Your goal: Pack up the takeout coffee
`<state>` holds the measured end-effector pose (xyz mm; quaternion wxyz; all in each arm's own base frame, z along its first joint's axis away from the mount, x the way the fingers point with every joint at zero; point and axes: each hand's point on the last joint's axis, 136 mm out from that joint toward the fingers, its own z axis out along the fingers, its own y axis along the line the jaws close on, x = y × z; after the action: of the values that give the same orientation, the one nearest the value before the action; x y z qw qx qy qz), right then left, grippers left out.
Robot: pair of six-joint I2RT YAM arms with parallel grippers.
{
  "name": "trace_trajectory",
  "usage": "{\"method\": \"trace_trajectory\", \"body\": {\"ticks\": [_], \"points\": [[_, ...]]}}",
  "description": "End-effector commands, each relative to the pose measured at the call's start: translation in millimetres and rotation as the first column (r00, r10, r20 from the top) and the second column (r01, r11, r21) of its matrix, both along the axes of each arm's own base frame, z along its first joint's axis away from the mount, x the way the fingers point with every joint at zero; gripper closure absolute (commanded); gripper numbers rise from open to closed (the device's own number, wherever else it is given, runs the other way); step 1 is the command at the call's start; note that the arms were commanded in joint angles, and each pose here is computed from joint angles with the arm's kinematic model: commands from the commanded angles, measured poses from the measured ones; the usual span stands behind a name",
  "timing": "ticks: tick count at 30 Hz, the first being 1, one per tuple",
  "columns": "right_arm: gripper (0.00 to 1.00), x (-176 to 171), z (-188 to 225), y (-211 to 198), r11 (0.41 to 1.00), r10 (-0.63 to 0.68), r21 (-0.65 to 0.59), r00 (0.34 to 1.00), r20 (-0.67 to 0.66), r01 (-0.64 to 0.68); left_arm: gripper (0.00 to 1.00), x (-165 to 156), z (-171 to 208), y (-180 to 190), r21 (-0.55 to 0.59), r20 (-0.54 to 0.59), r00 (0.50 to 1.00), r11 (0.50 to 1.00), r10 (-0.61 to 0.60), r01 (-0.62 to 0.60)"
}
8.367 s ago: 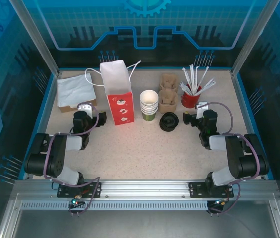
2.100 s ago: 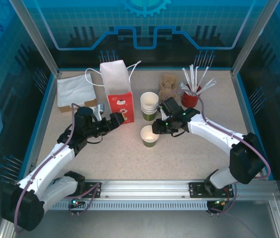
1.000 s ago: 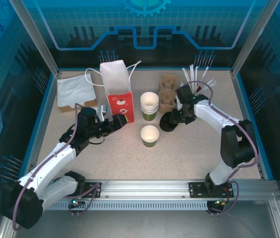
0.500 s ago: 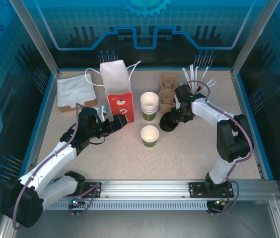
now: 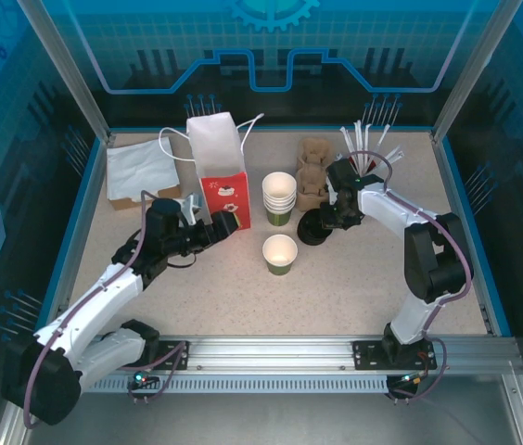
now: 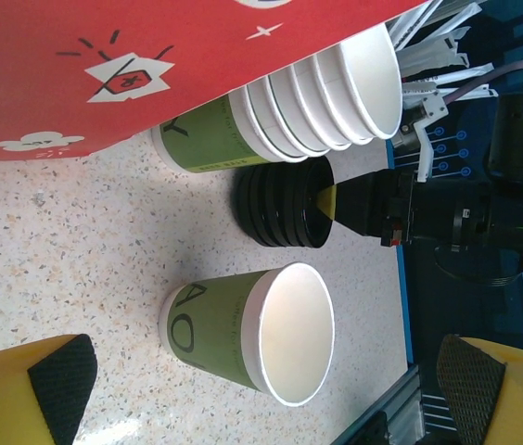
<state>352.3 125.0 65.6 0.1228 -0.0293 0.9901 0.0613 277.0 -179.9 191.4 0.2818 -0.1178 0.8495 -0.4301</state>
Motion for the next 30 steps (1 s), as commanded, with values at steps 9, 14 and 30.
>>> {"method": "trace_trajectory", "body": {"ticks": [9,14,30], "points": [[0.85,-4,29,-13,0.999,0.009,-0.036,0.999,0.044,-0.007,0.01,4,17,-4,0.000,0.032,0.999,1.000,-0.011,0.011],[0.87,-7,48,-16,1.000,-0.002,-0.024,0.994,0.109,0.004,0.01,3,29,-8,-0.017,0.053,0.998,0.999,-0.035,0.036],[0.89,-47,187,20,0.967,0.080,0.146,0.791,0.606,-0.209,0.01,-15,115,-101,-0.091,0.220,0.914,0.925,-0.341,0.368]]}}
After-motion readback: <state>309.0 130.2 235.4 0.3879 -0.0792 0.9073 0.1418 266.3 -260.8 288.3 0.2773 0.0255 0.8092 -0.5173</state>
